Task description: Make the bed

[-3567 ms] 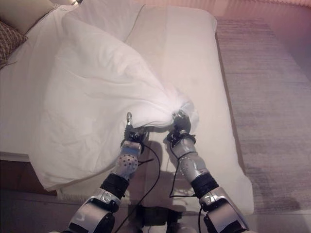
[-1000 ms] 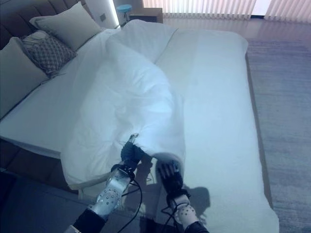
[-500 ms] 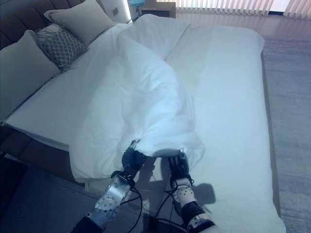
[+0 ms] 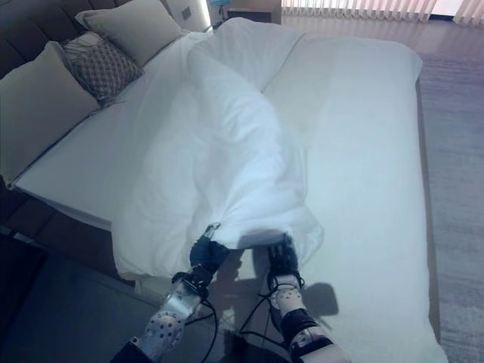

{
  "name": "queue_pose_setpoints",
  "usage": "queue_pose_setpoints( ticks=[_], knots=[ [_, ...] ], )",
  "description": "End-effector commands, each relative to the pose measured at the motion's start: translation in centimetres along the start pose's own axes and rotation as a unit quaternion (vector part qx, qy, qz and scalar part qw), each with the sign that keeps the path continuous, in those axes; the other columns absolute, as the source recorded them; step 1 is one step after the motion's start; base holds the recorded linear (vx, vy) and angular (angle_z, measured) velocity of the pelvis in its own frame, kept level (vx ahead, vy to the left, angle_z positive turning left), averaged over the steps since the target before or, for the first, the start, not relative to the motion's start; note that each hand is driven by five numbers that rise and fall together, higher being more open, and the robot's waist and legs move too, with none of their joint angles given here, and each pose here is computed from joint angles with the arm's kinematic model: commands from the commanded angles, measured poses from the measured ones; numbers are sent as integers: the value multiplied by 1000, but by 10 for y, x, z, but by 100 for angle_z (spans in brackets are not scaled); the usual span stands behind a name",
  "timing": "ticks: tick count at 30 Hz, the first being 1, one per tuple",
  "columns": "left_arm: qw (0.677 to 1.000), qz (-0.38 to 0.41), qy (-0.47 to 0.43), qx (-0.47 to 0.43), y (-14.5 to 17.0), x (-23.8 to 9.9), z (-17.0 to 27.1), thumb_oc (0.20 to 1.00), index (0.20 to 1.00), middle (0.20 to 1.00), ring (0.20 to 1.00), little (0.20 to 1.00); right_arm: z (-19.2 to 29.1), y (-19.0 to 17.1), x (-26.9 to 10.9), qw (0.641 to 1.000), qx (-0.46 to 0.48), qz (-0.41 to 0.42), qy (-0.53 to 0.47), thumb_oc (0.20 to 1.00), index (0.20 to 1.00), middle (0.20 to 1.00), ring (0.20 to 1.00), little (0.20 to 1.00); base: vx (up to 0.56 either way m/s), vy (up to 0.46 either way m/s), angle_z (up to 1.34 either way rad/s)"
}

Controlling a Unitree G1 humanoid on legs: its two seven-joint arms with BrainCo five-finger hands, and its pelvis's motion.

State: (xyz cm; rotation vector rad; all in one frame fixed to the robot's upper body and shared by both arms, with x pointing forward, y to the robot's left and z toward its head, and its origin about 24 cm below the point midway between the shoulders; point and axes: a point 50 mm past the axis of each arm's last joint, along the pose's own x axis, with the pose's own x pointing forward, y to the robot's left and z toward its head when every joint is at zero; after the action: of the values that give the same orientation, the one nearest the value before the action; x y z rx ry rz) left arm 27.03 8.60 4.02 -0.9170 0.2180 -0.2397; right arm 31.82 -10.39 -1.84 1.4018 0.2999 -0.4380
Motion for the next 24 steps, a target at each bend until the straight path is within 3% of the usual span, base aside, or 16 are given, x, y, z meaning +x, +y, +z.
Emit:
queue_pose_setpoints(
  ticks=[1,2,3,5,19,24],
  knots=[
    [995,-37,-77,42,-7,-9,28,200,200,200,200,200,21,36,7,996,40,32,-67,570,570,570,570,570,36,4,-4],
    [996,-31,-77,44,-4,-10,28,200,200,200,200,200,22,37,7,997,36,29,-69,533,533,533,533,533,25,3,-4],
    [996,-21,-78,40,0,-11,28,200,200,200,200,200,22,39,7,997,29,28,-72,341,341,341,341,341,24,1,-4],
    [996,-2,-81,38,8,-14,29,200,200,200,200,200,26,39,7,996,18,19,-81,200,200,200,200,200,27,-6,-5],
    [987,115,-111,19,50,-30,31,200,200,200,200,200,50,47,3,989,-19,2,-144,200,200,200,200,200,7,-2,0],
    [979,156,-133,6,63,-32,35,200,200,200,200,200,62,41,-1,984,-72,8,-161,200,200,200,200,200,-1,-6,0]
  ],
)
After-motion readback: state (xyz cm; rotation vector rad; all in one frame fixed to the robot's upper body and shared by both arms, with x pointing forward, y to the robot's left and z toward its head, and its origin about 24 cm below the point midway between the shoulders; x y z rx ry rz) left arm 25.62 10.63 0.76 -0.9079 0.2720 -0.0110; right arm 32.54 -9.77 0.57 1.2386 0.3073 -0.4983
